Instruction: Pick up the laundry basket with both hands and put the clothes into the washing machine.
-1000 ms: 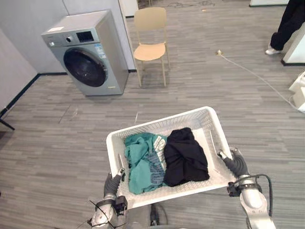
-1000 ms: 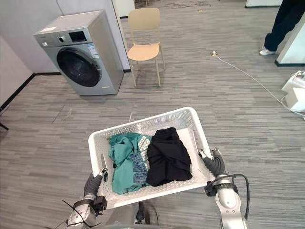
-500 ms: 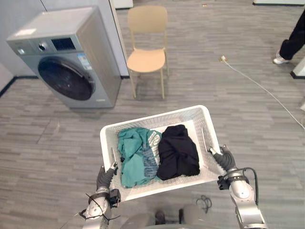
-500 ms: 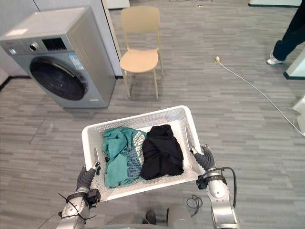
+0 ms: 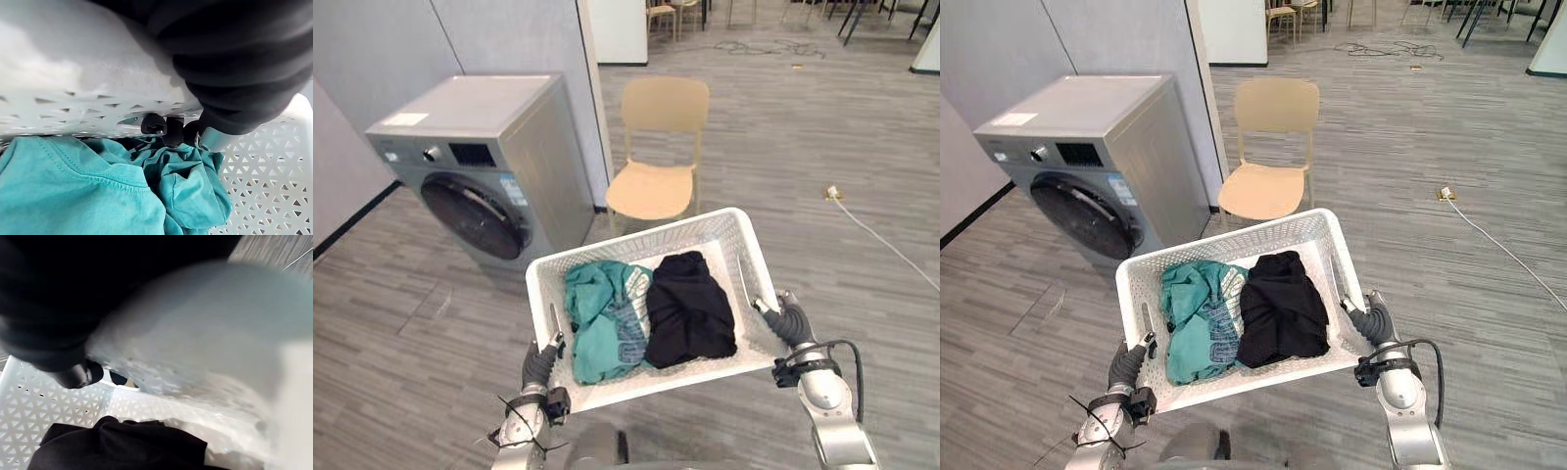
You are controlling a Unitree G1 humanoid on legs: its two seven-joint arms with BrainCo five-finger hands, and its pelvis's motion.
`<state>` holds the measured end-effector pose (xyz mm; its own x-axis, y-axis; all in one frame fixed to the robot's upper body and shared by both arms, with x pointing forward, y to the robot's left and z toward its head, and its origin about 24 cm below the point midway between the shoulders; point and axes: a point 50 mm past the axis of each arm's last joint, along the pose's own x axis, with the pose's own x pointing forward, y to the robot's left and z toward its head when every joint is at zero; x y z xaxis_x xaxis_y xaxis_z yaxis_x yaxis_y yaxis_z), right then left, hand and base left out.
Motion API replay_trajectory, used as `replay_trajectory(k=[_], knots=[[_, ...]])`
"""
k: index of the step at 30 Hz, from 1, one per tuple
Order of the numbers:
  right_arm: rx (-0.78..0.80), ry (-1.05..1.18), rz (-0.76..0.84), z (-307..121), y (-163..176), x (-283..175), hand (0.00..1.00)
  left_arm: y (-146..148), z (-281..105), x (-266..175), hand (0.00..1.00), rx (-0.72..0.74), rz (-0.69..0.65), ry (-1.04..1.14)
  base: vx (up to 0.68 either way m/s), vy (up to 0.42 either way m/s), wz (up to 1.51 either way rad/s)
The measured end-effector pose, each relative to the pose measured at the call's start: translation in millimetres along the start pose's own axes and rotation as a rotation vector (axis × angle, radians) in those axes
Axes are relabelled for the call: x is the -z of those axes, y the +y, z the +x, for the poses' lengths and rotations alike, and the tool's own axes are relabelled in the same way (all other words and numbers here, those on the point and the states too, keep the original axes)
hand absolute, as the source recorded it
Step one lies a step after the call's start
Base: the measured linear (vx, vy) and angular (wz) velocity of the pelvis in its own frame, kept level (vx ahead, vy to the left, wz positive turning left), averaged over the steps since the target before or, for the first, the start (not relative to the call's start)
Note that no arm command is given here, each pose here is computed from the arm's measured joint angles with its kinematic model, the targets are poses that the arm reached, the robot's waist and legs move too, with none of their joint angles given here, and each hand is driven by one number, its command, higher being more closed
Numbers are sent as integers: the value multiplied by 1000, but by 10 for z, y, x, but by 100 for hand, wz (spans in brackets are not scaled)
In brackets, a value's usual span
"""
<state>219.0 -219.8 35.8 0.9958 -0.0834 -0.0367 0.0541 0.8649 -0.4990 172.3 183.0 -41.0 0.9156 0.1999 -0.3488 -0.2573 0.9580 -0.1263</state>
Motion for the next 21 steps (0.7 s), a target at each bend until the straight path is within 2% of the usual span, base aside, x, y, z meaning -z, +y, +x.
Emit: replay_trajectory(k=[5, 8, 12, 16, 21], knots=[[-2, -6, -13, 17, -30, -7, 100, -48, 10, -2, 100, 11, -12, -2, 570, 370, -49], [6, 36, 20, 8, 19, 76, 100, 10, 59, -52, 100, 16, 32, -13, 756, 545, 1], [-44, 79, 56, 32, 211, 148, 100, 115, 59, -63, 100, 6, 80, -2, 568, 383, -22], [-41, 84, 79, 15, 254, 157, 100, 176, 137, -212, 100, 15, 136, -53, 357, 167, -5], [12, 99, 70, 6, 122, 201, 100, 25, 154, -193, 100, 42, 126, -55, 340, 54, 6]])
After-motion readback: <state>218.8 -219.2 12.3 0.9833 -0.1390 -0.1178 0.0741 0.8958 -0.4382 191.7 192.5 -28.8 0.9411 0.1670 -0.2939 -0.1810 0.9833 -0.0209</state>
